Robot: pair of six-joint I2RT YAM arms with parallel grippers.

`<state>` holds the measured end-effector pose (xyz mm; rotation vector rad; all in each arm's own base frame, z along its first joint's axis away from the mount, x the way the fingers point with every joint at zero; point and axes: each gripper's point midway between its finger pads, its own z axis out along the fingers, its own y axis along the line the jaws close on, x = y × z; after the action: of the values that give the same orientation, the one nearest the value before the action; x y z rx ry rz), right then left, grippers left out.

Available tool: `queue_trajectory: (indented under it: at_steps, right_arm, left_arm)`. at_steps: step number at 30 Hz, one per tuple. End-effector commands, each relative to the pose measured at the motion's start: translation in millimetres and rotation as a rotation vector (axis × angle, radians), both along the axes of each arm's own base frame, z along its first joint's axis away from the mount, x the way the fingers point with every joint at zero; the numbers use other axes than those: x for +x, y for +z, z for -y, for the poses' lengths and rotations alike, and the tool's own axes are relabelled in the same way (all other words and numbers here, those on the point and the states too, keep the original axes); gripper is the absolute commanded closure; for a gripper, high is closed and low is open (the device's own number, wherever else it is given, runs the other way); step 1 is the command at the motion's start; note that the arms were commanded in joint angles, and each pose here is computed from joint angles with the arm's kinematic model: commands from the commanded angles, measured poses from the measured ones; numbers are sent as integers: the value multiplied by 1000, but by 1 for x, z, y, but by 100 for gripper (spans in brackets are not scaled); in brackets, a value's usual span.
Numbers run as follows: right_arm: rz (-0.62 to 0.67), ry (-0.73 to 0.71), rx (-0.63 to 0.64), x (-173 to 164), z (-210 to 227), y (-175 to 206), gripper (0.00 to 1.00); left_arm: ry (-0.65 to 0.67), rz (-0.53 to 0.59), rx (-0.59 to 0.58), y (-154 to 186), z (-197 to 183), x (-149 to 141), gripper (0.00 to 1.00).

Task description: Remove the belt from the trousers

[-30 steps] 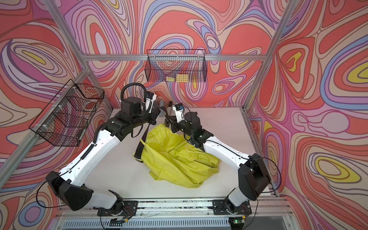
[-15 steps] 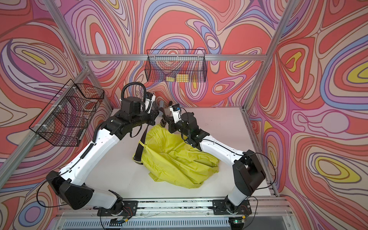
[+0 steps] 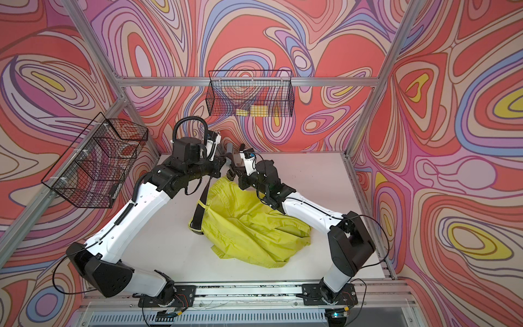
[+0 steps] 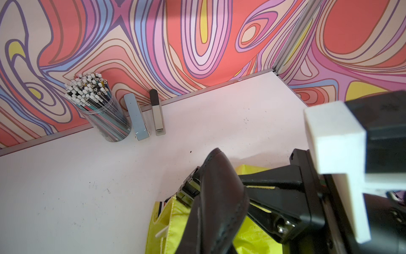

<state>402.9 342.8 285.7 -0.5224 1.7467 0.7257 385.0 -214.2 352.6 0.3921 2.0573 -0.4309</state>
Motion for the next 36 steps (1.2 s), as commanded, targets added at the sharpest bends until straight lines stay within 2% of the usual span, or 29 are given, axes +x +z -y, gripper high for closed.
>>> queue_trajectory:
  at_steps: [1,5,21,26,33,36]
  right_arm:
    - [-127,-46,-100,6,7,-55,99]
    - [-161,-50,-115,5,8,-72,88]
    - [-276,-94,-195,10,12,-138,84]
    - [-297,-99,-212,9,14,-149,88]
    - [-341,-110,-237,9,16,-168,80]
    - [-349,-115,-244,9,16,-172,80]
  left_arm:
    - [-46,157,-149,78,7,-9,100]
    - [-51,177,-182,95,3,-11,100]
    - [-145,303,-311,144,4,-39,100]
    - [-168,347,-331,158,1,-48,100]
    - [-234,458,-389,186,-1,-69,100]
    - [-258,485,-411,194,-2,-76,100]
